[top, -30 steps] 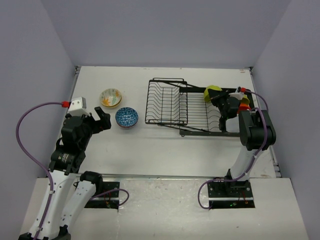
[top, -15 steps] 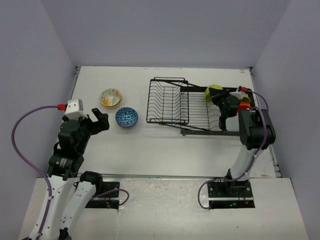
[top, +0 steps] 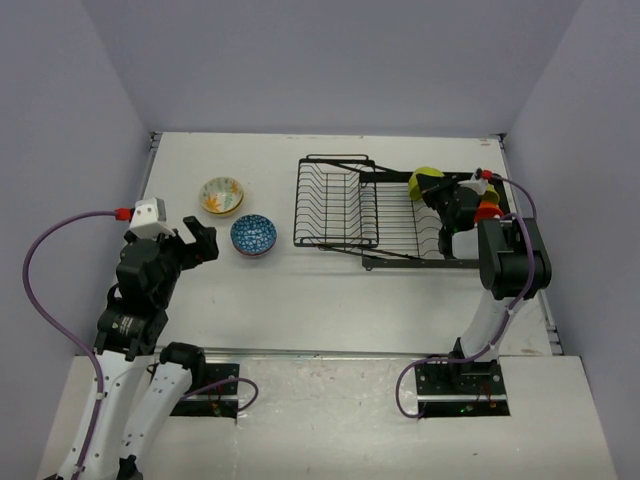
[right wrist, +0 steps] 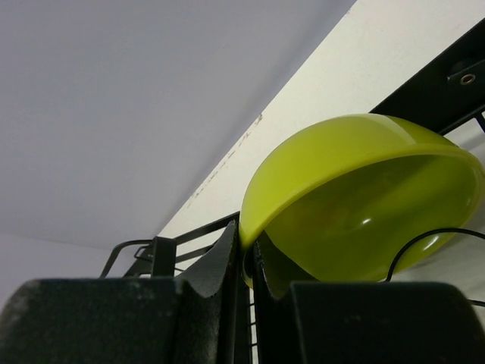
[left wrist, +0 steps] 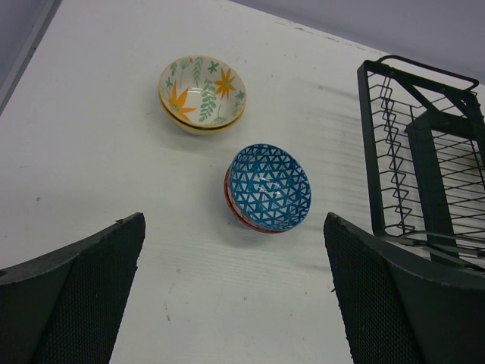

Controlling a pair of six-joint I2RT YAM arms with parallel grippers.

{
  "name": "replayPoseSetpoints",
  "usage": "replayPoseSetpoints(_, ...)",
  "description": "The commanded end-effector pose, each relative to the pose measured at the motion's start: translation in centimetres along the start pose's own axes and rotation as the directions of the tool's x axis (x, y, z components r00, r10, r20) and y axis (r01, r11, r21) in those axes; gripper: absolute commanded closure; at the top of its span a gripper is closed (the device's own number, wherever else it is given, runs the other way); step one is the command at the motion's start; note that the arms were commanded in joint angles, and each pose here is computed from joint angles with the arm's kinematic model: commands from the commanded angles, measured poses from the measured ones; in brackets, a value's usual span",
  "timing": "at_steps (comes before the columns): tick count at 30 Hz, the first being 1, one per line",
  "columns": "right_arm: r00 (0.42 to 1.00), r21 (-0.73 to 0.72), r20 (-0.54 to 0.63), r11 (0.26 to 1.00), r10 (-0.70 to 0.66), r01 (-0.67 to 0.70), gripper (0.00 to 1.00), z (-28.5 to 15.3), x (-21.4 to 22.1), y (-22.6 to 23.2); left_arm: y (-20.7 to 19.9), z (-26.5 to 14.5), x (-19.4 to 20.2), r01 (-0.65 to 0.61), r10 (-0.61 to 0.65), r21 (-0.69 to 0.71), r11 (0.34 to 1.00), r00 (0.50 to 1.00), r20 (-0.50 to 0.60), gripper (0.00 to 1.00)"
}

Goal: Unload the bowls from the dish rack

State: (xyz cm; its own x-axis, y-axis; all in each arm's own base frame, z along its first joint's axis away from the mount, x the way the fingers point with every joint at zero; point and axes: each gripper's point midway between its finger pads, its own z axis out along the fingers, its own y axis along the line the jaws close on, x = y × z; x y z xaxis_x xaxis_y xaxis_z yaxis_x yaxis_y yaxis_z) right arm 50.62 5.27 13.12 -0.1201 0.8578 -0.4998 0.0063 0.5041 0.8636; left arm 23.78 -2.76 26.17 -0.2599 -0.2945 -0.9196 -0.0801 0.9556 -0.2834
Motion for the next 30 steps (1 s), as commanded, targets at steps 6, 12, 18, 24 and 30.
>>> replayPoseSetpoints(6, 0.912, -0.606, 0.287, 0.793, 0.292, -0.063, 1.00, -5.3, -11.6, 17.7, 0.1, 0.1, -1.0, -0.015, 0.015, -0.002, 1.000, 0.999, 0.044, 0.00)
replayPoseSetpoints(12, 0.913, -0.603, 0.308, 0.797, 0.269, -0.032, 1.00, -5.1, -11.8, 17.9, 0.1, 0.1, -1.0, -0.015, 0.015, -0.002, 1.000, 0.999, 0.044, 0.00)
replayPoseSetpoints(18, 0.903, -0.626, 0.339, 0.780, 0.262, 0.008, 1.00, -5.8, -12.9, 19.5, 0.1, 0.1, -1.0, -0.015, 0.016, -0.002, 1.000, 0.999, 0.048, 0.00)
replayPoseSetpoints(24, 0.899, -0.642, 0.367, 0.765, 0.238, 0.059, 1.00, -6.4, -13.5, 20.9, 0.1, 0.2, -0.9, -0.017, 0.017, 0.000, 1.000, 0.999, 0.040, 0.00)
replayPoseSetpoints(30, 0.913, -0.658, 0.405, 0.709, 0.049, 0.254, 1.00, -7.0, -12.3, 23.5, 0.0, 0.1, -1.1, -0.017, 0.016, 0.003, 1.000, 0.999, 0.049, 0.00)
